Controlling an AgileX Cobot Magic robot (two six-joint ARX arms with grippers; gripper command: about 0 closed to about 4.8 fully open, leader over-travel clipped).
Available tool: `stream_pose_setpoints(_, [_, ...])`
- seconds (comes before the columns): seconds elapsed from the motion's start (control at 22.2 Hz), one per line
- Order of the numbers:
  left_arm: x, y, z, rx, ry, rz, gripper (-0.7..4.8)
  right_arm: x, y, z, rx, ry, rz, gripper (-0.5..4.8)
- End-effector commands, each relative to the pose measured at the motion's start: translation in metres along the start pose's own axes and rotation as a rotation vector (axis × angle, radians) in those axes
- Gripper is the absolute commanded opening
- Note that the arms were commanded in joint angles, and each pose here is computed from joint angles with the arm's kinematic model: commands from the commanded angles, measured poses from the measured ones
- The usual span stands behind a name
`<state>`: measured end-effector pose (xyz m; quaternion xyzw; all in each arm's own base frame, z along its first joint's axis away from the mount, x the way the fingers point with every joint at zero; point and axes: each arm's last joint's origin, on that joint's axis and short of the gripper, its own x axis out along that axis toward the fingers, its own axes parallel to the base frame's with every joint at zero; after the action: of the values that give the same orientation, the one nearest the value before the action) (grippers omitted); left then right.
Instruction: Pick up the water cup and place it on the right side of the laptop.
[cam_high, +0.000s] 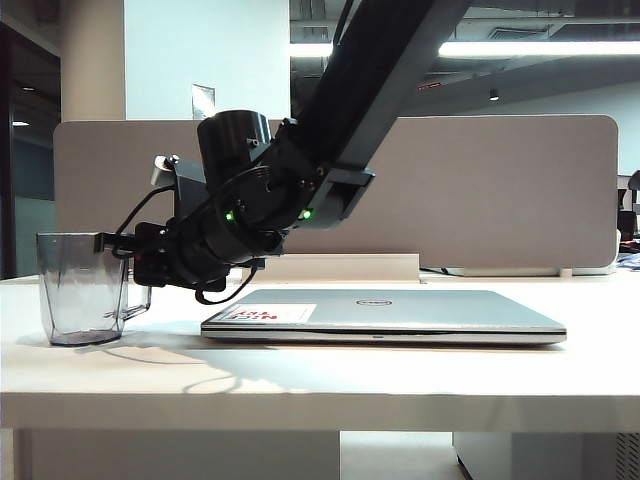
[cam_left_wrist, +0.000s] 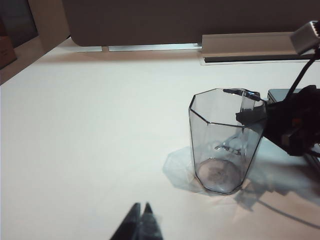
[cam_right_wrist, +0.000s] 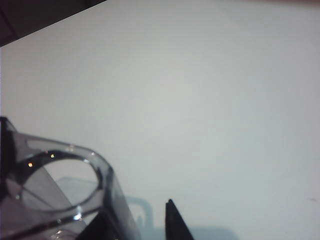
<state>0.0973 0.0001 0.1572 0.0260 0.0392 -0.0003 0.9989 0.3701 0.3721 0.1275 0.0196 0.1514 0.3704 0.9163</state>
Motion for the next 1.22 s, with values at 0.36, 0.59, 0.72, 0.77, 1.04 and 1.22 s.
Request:
stream_pose_setpoints(0.36, [0.0, 0.0, 0.002, -0.002, -0.009, -0.003, -0.04, 0.0, 0.002, 0.005, 0.003, -0.027, 0.004, 0.73])
stream_pose_setpoints(0.59, [0.0, 0.0, 0.002, -0.004, -0.009, -0.003, -0.04, 0.0, 0.002, 0.005, 0.002, -0.027, 0.008, 0.23])
stream_pose_setpoints(0.72, [0.0, 0.0, 0.002, -0.004, -0.009, -0.003, -0.04, 0.0, 0.002, 0.006, -0.002, -0.028, 0.009, -0.01])
stream_pose_setpoints(0.77, [0.0, 0.0, 0.002, -0.004, -0.009, -0.003, -0.04, -0.001, 0.003, 0.007, -0.003, -0.03, 0.009, -0.01])
stream_pose_setpoints(1.04, [0.0, 0.0, 0.002, -0.004, -0.008, -0.003, -0.04, -0.014, 0.004, 0.037, -0.076, -0.051, 0.004, -0.01])
stream_pose_setpoints(1.22, [0.0, 0.0, 0.002, -0.004, -0.008, -0.003, -0.04, -0.027, 0.002, 0.06, -0.085, -0.036, -0.016, -0.01])
